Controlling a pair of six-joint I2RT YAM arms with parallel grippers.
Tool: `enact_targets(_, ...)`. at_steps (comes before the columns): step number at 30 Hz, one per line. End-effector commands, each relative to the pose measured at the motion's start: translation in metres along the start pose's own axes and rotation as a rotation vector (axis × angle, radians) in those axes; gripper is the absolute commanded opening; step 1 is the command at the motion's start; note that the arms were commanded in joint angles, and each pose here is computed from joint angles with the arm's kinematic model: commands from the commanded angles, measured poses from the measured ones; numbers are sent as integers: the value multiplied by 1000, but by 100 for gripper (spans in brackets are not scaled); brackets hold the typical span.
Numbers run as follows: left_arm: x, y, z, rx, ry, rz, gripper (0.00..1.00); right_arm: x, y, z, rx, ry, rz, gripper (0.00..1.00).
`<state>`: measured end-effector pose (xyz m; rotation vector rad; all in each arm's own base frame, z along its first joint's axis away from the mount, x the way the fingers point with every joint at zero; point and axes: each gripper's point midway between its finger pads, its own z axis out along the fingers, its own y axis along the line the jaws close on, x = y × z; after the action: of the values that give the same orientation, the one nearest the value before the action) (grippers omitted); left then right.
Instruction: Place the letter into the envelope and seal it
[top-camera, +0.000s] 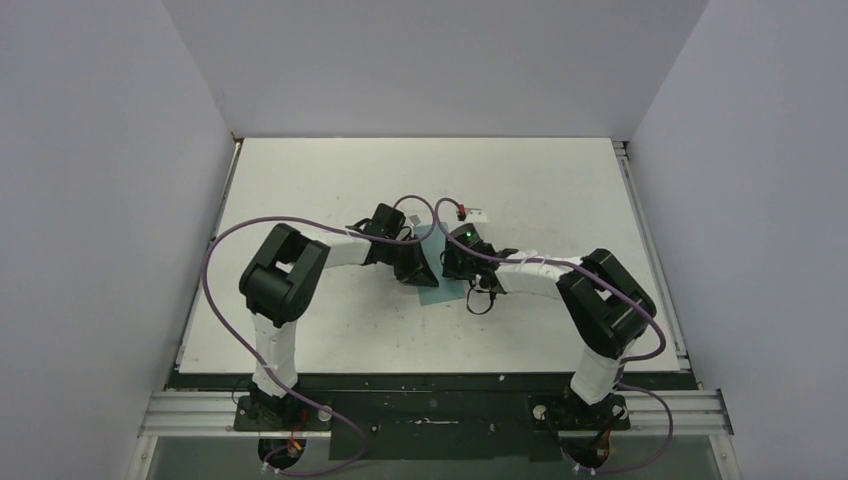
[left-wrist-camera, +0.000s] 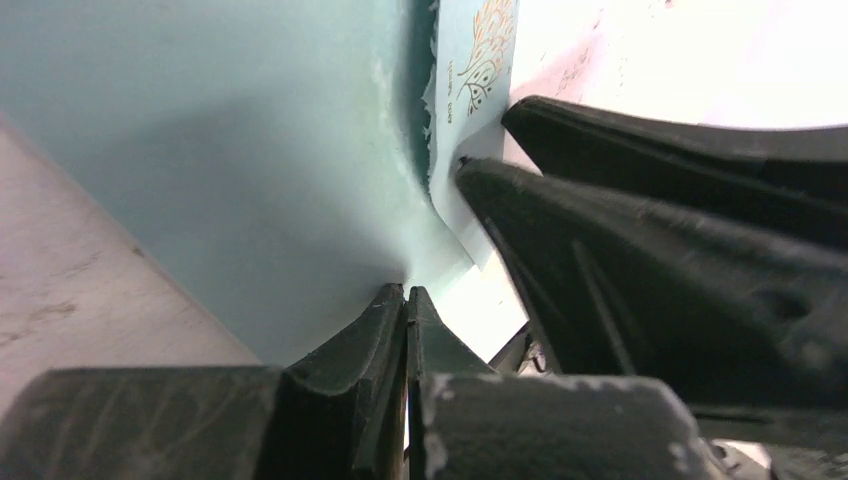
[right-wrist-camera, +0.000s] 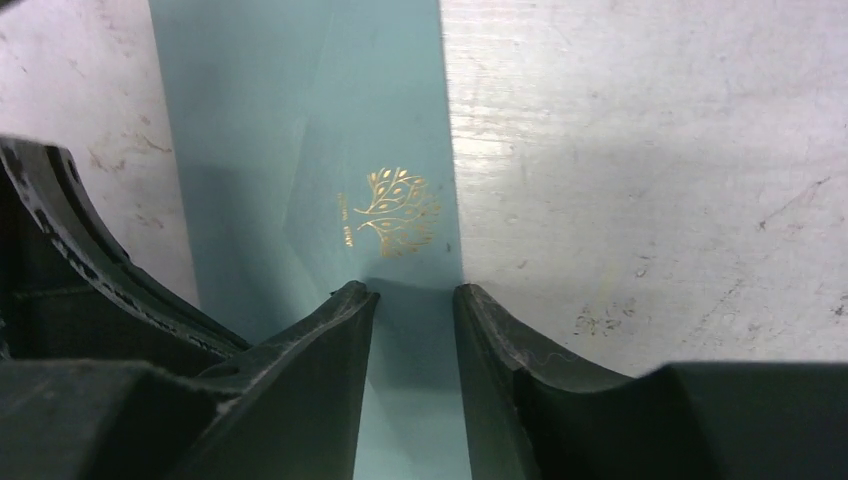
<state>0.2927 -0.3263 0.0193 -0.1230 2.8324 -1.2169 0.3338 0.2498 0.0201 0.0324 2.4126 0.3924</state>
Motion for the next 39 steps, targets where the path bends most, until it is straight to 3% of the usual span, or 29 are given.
enact_targets(1, -21, -15, -20, 76, -36, -40, 0, 29, -34, -3, 216, 65, -270, 41)
enact_targets(10, -81, -30, -64, 143, -182, -55, 0, 43, -49, 1, 292, 85, -498, 43)
enact_targets(14, -101, -58, -60, 230, -189, 32, 0, 48, -39, 3, 194, 104, -514, 40)
enact_targets(22, -131, -77, -29, 290, -183, 160, 0, 49, -23, 4, 17, 129, -510, 36)
enact_targets(27, -135, -58, -5, 247, -152, 135, 0, 44, -21, 5, -32, 122, -504, 33)
enact_targets(39, -105, 34, 17, 7, -37, 29, 0, 6, -3, -1, -79, 100, -410, 32)
